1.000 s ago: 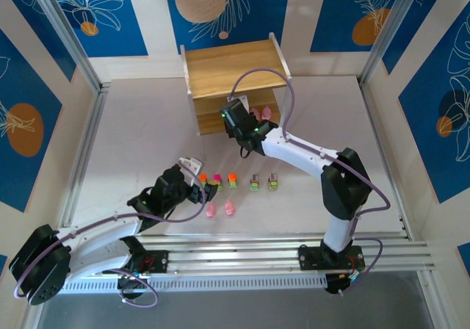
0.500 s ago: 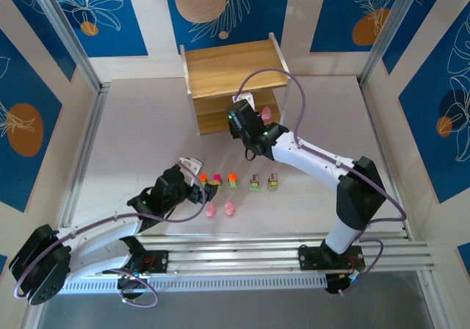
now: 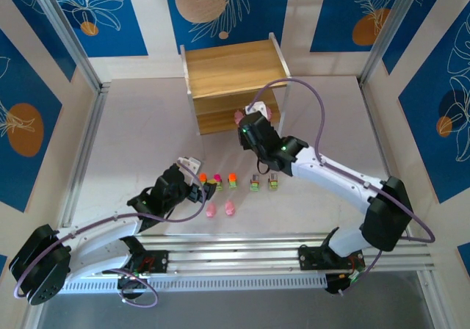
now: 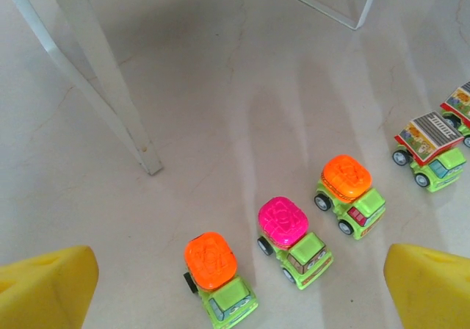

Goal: Place and organize the plastic toys onto the shelf

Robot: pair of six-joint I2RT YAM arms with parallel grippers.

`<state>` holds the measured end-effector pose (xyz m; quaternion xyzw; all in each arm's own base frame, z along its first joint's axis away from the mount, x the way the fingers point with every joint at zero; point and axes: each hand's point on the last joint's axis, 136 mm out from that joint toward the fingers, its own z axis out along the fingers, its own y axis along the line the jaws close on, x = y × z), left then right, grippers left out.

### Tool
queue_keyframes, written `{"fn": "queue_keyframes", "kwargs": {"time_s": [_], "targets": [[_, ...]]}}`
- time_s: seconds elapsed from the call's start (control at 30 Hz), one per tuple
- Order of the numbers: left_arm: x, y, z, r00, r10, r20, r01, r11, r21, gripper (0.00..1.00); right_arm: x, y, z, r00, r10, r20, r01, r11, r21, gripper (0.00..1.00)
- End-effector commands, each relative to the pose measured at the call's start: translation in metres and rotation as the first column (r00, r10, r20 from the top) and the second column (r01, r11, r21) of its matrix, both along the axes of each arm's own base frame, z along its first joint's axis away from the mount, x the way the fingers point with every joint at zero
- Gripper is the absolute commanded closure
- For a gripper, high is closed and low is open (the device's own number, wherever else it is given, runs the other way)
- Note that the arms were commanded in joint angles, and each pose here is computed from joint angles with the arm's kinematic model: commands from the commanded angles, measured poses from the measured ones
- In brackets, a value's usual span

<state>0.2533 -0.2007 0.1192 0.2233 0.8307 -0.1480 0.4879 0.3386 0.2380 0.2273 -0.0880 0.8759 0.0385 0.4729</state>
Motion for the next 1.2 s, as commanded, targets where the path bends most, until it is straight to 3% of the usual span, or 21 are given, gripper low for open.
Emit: {"fn": "queue_keyframes", "kwargs": {"time_s": [0.0, 0.33, 0.6, 0.67, 0.87, 1.17], "targets": [[0.006, 0.005, 0.005, 0.999, 0.042, 0.003, -0.042, 0.999, 0.008, 0.0, -0.021, -0.011, -0.004, 1.0, -0.012, -0.013, 0.012, 1.0, 0.011, 0.49], [0.005, 0.012, -0.001, 0.997, 0.077, -0.004, -0.077, 0.997, 0.032, 0.03, -0.072, -0.038, -0.03, 0.999, 0.036, -0.027, -0.037, 0.999, -0.009, 0.26], [0.0, 0.015, -0.005, 0.99, 0.139, 0.01, -0.139, 0.988, 0.061, 0.05, -0.096, -0.046, -0.061, 0.997, 0.067, -0.032, -0.068, 0.997, -0.036, 0.19], [-0.007, 0.012, -0.001, 0.984, 0.178, 0.003, -0.178, 0.982, 0.067, 0.1, -0.099, -0.047, -0.067, 0.996, 0.086, -0.02, -0.087, 0.995, -0.052, 0.18], [-0.033, 0.006, 0.008, 0.964, 0.267, 0.012, -0.267, 0.962, 0.059, 0.11, -0.101, -0.052, -0.077, 0.993, 0.116, 0.01, -0.115, 0.991, -0.075, 0.18], [-0.068, 0.003, 0.006, 0.931, 0.364, -0.002, -0.363, 0.929, 0.07, 0.15, -0.109, -0.057, -0.076, 0.989, 0.146, 0.013, -0.146, 0.989, -0.007, 0.18]]}}
